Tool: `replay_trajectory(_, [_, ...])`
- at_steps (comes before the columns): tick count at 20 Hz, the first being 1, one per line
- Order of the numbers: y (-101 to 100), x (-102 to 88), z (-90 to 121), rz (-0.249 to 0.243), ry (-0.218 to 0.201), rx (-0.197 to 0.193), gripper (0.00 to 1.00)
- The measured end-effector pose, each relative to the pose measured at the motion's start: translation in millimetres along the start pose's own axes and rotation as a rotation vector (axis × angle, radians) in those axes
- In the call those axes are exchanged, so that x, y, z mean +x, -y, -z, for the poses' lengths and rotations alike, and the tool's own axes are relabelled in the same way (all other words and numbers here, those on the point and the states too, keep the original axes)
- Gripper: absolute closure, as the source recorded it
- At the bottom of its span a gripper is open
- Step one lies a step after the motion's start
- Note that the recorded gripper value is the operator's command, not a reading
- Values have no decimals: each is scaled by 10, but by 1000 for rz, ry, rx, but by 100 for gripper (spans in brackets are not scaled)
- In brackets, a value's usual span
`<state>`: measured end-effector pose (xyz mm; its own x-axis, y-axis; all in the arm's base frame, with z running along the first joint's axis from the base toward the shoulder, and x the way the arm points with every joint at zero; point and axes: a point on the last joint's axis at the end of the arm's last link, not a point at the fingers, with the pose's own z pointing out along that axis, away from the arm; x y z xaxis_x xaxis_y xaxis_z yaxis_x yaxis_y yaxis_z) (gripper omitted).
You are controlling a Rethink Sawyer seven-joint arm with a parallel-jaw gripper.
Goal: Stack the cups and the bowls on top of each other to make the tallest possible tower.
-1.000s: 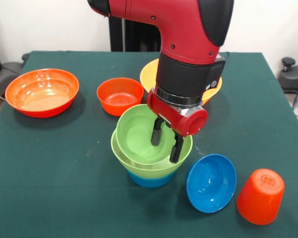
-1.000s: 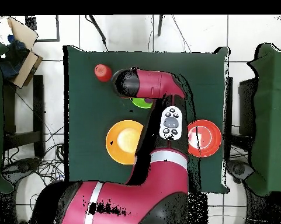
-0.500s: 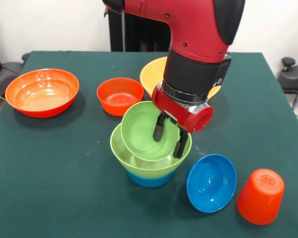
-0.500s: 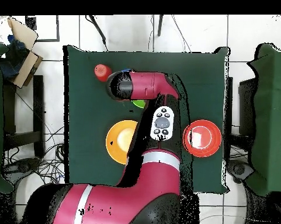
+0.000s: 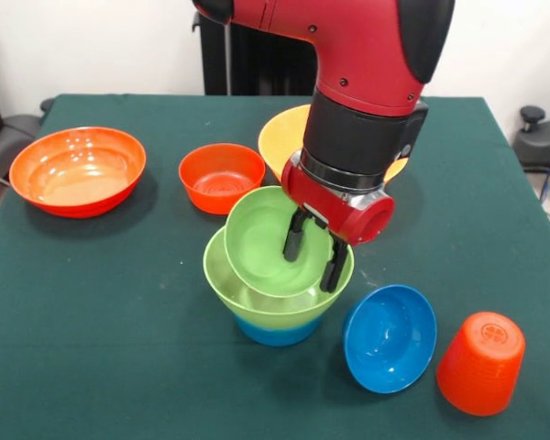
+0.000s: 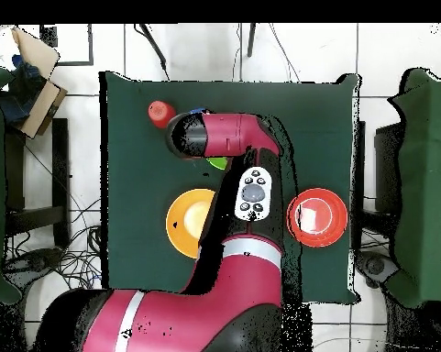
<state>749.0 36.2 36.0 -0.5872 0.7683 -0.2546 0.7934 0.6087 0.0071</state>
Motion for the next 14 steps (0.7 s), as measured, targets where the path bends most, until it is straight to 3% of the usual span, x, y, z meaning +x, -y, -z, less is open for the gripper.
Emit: replay_trajectory(14, [121, -285, 23, -54, -16, -20, 0])
